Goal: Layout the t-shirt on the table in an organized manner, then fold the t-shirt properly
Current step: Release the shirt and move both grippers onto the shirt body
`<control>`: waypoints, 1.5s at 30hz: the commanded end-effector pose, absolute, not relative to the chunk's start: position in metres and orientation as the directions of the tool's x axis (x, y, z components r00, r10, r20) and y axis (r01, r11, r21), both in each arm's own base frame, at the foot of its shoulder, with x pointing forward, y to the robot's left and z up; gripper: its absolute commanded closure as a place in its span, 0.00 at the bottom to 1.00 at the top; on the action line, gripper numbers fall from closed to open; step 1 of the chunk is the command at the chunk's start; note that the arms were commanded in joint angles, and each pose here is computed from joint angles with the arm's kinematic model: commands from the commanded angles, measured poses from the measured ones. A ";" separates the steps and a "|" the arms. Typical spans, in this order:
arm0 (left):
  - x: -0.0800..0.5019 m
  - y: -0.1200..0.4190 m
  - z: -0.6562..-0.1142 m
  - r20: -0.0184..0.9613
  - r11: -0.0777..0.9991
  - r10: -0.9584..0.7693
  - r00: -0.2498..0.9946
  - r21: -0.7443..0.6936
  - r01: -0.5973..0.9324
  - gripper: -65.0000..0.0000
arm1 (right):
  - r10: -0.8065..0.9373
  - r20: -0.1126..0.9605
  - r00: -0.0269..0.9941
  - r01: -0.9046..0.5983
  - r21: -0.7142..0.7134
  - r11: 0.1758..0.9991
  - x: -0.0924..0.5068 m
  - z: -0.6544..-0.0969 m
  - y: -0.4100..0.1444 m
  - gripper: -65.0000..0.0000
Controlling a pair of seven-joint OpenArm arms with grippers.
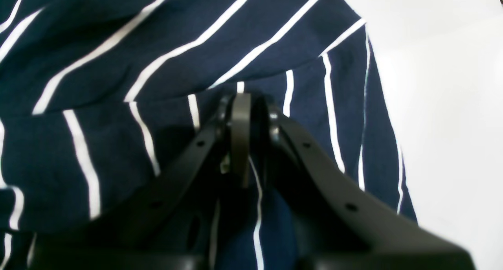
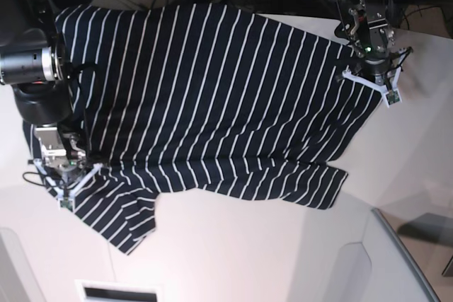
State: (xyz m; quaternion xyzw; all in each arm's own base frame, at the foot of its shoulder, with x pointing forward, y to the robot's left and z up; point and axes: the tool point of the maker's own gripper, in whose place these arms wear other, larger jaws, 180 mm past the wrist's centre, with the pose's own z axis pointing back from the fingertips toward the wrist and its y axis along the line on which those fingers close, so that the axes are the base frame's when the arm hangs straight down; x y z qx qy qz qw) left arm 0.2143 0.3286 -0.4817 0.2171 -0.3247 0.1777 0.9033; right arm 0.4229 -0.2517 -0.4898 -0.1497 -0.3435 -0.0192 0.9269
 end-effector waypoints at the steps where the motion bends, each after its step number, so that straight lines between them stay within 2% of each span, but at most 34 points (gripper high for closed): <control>1: 0.222 0.339 -0.472 0.683 0.835 0.163 0.712 0.289 -0.468 1.00 | 0.067 0.673 0.737 0.155 -0.265 0.952 0.438 -0.474 -0.257 0.92; 8: 0.183 0.369 -0.480 0.640 0.817 0.098 0.762 0.386 -0.429 1.00 | 0.069 0.696 0.715 0.161 -0.260 0.952 0.449 -0.463 -0.255 0.93; 19: 0.133 0.377 -0.486 0.571 0.812 0.075 0.818 0.441 -0.382 1.00 | 0.078 0.752 0.654 0.168 -0.245 0.955 0.473 -0.436 -0.249 0.93; 24: 0.142 0.373 -0.463 0.614 0.815 0.038 0.788 0.438 -0.380 1.00 | 0.080 0.768 0.636 0.172 -0.242 0.955 0.485 -0.423 -0.251 0.93; 27: 0.173 0.367 -0.427 0.684 0.817 0.005 0.729 0.417 -0.398 1.00 | 0.055 0.728 0.684 0.157 -0.220 0.963 0.487 -0.415 -0.244 0.94; 30: 0.206 0.361 -0.398 0.727 0.822 0.025 0.686 0.376 -0.428 1.00 | 0.115 0.668 0.736 0.001 -0.170 0.985 0.470 -0.406 -0.207 1.00; 34: 0.248 0.357 -0.379 0.764 0.828 0.068 0.642 0.316 -0.463 1.00 | 0.279 0.686 0.672 -0.227 -0.167 0.959 0.414 -0.370 -0.144 1.00; 37: 0.281 0.343 -0.392 0.749 0.852 0.094 0.656 0.280 -0.442 1.00 | 0.288 0.676 0.678 -0.281 -0.124 0.952 0.356 -0.365 -0.110 1.00; 41: 0.314 0.315 -0.413 0.716 0.891 0.070 0.695 0.268 -0.366 1.00 | 0.257 0.626 0.736 -0.303 -0.035 0.952 0.301 -0.392 -0.082 1.00; 45: 0.332 0.287 -0.430 0.685 0.922 0.031 0.728 0.262 -0.285 1.00 | 0.351 0.595 0.723 -0.440 0.006 0.898 0.260 -0.411 -0.032 1.00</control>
